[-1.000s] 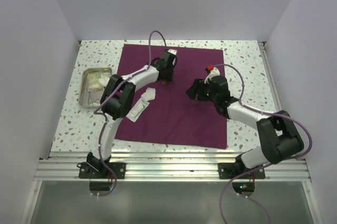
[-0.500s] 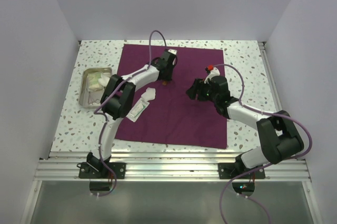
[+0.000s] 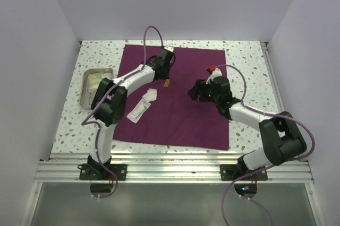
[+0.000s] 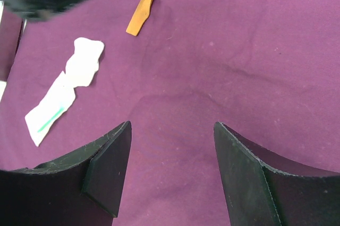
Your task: Prepare the surgical pack
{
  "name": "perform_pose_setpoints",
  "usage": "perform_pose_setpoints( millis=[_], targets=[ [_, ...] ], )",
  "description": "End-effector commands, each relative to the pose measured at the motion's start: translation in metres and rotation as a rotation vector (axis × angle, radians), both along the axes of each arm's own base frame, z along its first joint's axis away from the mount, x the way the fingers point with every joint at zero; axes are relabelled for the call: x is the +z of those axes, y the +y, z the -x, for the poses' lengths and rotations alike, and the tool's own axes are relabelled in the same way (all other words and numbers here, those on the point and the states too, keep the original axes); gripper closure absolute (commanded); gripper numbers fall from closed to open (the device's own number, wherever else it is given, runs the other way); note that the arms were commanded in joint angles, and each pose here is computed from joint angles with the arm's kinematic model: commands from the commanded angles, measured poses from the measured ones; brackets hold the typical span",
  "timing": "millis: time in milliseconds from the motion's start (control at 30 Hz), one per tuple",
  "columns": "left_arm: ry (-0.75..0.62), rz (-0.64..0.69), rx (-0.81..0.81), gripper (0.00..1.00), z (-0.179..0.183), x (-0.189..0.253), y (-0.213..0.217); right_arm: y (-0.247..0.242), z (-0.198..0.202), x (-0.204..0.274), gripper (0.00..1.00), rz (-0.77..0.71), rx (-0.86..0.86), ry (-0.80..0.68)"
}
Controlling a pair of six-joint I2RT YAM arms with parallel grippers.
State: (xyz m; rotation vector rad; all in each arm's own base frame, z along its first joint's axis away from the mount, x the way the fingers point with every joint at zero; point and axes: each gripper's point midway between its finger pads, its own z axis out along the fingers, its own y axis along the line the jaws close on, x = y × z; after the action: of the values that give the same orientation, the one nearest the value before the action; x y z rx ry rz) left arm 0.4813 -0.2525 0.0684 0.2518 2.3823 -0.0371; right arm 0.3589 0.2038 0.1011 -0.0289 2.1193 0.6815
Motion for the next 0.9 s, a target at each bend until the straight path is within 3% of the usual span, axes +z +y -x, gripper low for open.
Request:
perform_pose_setpoints(
  millis=[0,167,200,233,367,867],
  targets=[
    [-0.096,0.008,0.037,1.00,0.004,0.056,0.018,0.000,-0.003,0.006,0.33,0.009,0.001,-0.033],
    [-0.107,0.091,0.030,1.00,0.010,0.067,0.034,0.000,-0.003,0.006,0.33,0.004,0.001,-0.032],
    [-0.091,0.137,-0.008,0.93,0.011,0.066,0.025,0.000,-0.004,0.007,0.33,0.003,-0.002,-0.035],
    [-0.080,0.156,-0.017,0.75,0.010,0.063,0.023,0.000,-0.003,0.007,0.33,0.004,0.002,-0.034],
    [0.007,0.218,-0.093,0.54,0.011,0.036,-0.003,0.000,-0.004,0.006,0.33,0.009,-0.001,-0.035],
    [0.113,0.221,-0.108,0.49,0.001,-0.025,-0.022,-0.001,-0.004,0.005,0.33,0.014,-0.002,-0.033]
  ],
)
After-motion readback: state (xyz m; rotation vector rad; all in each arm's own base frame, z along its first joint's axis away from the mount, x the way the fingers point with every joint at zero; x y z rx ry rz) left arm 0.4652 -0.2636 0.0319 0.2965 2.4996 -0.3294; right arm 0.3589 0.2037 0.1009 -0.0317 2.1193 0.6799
